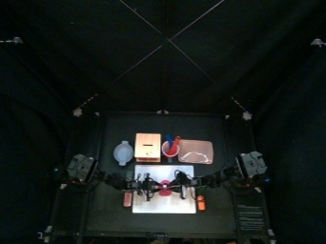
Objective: Get the cutter from the drawer then cut the dough then place the extra dough in the bowl
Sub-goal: Cut the dough
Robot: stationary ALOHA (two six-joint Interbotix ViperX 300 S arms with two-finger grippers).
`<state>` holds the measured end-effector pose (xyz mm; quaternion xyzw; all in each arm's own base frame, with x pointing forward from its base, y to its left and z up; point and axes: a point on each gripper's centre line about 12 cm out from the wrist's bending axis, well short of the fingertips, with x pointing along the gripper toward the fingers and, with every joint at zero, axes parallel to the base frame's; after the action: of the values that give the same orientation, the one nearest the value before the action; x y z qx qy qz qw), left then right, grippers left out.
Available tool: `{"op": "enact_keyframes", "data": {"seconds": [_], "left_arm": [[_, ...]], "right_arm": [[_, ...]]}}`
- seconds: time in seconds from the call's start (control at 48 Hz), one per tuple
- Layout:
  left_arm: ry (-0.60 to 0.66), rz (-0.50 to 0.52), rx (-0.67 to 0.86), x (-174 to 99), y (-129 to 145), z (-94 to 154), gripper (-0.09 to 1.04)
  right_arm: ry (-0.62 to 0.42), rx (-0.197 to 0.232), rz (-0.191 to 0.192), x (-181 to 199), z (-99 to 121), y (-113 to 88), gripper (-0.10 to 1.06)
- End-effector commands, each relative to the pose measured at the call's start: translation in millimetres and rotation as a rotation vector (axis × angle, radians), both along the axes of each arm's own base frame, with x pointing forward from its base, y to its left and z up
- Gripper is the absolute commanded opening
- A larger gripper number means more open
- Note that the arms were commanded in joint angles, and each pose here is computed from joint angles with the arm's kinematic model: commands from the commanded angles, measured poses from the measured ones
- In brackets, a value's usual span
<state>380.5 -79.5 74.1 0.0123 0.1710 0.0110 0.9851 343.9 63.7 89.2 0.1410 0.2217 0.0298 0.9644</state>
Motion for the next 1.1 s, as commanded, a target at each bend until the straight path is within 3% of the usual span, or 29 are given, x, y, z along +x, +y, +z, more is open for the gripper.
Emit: {"op": "enact_keyframes", "data": {"seconds": [0.021, 0.333, 1.104], "left_arm": [[-0.013, -0.009, -0.002, 0.7, -2.5, 6.4, 0.60], [0.053, -0.044, -0.009, -2.0, -13.1, 0.5, 0.60], [0.210, -0.097, 0.029, -11.6, -23.3, -32.1, 0.60]], "right_arm": [[0.022, 0.004, 0.000, -1.0, -0.2, 1.0, 0.52], [0.132, -0.005, 0.008, -9.0, -12.2, 2.8, 0.52], [0.257, -0.037, 0.044, -14.5, -25.5, 7.1, 0.52]]}}
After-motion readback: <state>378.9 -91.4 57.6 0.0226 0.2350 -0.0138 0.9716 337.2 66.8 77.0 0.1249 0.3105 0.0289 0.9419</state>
